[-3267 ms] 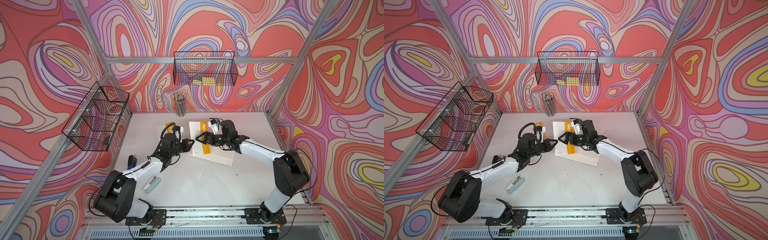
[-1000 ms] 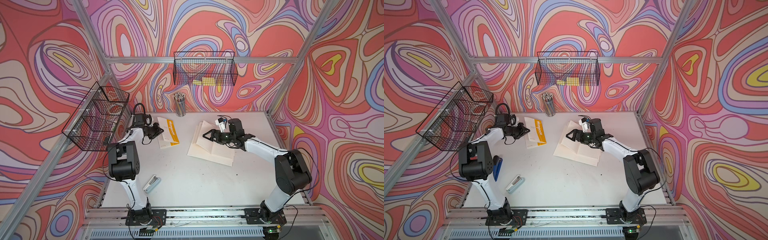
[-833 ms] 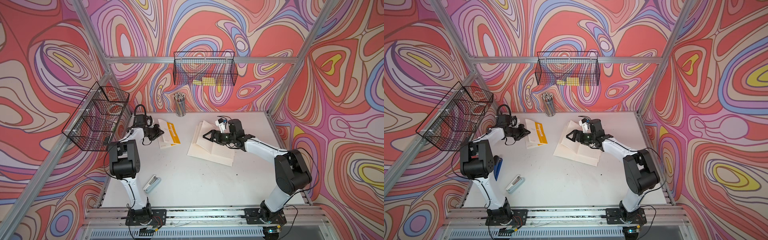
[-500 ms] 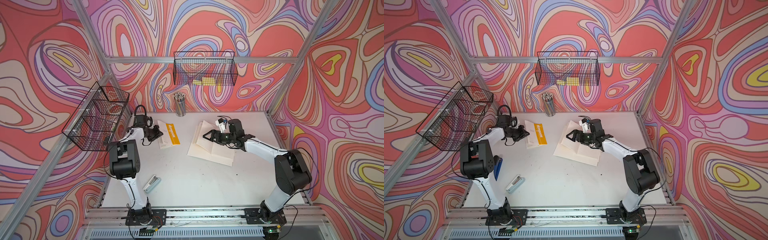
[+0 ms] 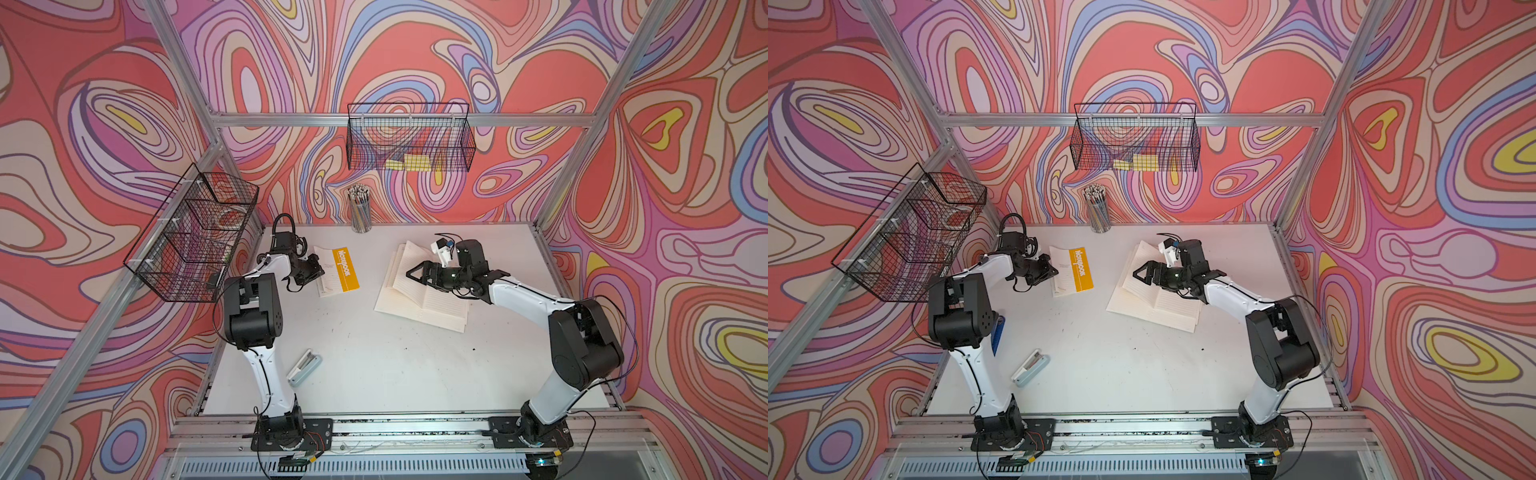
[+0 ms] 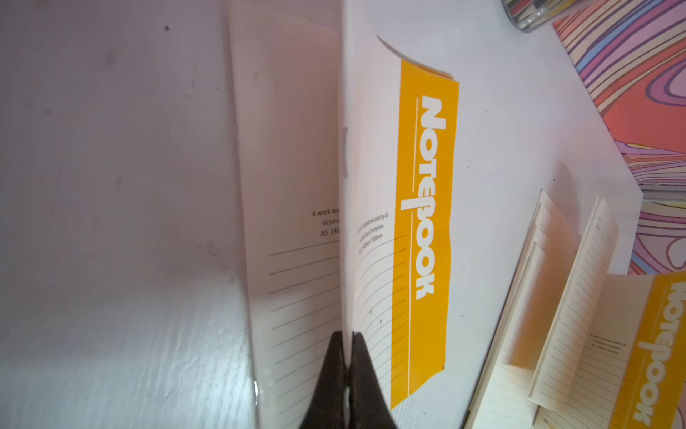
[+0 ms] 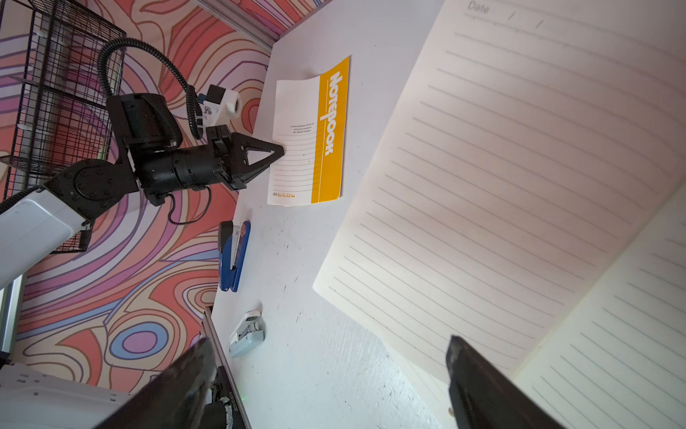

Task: Close the notebook
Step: Place the notebook at the notebook.

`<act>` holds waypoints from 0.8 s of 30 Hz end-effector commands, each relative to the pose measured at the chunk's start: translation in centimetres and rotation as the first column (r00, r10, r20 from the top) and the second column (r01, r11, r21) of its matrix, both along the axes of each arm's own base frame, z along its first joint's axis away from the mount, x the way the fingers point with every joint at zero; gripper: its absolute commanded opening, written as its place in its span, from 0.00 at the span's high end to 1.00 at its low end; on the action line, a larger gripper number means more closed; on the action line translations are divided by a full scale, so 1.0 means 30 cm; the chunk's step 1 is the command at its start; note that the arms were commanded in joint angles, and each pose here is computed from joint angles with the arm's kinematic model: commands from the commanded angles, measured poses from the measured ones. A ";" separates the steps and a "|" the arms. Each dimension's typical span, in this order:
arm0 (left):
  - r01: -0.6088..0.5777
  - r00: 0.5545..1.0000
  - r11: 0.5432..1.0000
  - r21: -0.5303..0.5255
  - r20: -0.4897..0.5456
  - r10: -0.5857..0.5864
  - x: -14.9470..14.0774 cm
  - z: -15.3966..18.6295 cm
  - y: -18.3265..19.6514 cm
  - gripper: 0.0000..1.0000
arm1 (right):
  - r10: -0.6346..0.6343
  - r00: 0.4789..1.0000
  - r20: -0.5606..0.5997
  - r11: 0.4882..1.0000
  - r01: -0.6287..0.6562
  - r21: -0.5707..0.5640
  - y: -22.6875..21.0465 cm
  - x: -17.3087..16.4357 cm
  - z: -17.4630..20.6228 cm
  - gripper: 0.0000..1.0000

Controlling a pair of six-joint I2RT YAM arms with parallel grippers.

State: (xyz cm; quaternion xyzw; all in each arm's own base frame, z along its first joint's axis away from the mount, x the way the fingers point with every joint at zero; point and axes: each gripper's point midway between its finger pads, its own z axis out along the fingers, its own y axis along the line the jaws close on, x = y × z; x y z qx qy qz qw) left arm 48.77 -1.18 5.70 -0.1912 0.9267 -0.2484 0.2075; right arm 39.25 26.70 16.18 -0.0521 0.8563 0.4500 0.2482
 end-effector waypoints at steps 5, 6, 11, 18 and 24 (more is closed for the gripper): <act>0.009 1.000 0.998 0.066 -0.030 -0.007 0.004 -0.023 0.041 1.00 | -0.011 1.000 0.017 1.000 0.010 0.008 -0.007 0.008 0.017 0.02; 0.008 1.000 0.998 0.068 -0.030 -0.006 0.006 -0.026 0.043 1.00 | -0.010 1.000 0.018 1.000 0.010 0.008 -0.007 0.008 0.017 0.02; 0.004 0.999 0.998 0.067 -0.035 -0.001 0.013 -0.039 0.045 1.00 | -0.011 1.000 0.015 1.000 0.011 0.005 -0.007 0.006 0.013 0.02; 0.005 0.999 0.999 0.054 -0.045 -0.003 0.011 -0.056 0.039 1.00 | -0.013 1.000 0.016 1.000 0.013 0.005 -0.005 0.015 0.012 0.02; 0.008 0.999 0.999 0.050 -0.042 -0.006 0.009 -0.048 0.036 1.00 | -0.009 1.000 0.014 1.000 0.009 0.009 -0.001 0.018 0.013 0.01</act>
